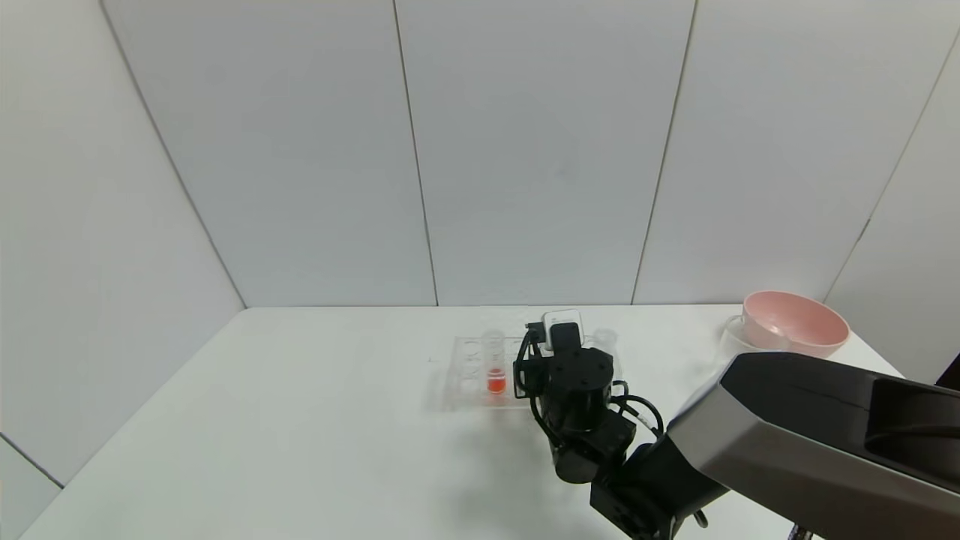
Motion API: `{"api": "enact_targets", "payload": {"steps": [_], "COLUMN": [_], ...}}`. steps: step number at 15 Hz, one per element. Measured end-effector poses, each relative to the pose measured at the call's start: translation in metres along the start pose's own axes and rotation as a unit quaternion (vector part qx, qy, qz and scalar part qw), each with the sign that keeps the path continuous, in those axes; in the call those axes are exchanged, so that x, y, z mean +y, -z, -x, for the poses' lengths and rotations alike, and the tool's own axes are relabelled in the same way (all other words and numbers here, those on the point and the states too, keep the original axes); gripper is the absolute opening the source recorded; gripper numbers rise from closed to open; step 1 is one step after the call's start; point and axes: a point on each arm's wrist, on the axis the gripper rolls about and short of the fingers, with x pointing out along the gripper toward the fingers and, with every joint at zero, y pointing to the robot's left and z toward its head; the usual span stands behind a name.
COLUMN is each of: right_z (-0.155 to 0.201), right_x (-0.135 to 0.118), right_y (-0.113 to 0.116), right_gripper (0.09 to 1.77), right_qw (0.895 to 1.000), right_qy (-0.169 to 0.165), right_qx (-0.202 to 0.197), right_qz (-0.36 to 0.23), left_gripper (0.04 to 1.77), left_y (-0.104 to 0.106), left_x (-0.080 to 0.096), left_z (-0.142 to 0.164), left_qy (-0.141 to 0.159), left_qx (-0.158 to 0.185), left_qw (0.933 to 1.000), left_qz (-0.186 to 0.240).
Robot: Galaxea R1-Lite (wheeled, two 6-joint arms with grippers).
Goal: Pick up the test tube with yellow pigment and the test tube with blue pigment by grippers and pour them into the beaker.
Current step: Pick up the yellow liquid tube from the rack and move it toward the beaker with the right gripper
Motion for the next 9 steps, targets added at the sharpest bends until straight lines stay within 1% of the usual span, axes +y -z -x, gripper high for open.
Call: {"api": "enact_targets", "payload": {"steps": [6, 9], "right_z": [0.003, 0.005], "right_x": [0.002, 0.001], "right_y": [-0.005, -0.016], "right_gripper": [0.58, 0.58], "right_qw": [1.000, 1.000], "right_qy": [-0.002, -0.002], "right_qx": [-0.004, -0.014], "right_qz": [0.002, 0.006], "left_gripper": [1.76, 1.76], "left_y": [0.000, 0.000], "left_x": [0.000, 0.000], "left_z": [0.000, 0.000], "left_qy": [0.000, 0.000], "left_qx": [0.000, 0.000], "left_qw": [1.0000, 1.0000], "left_qz": [0.000, 0.000]}}
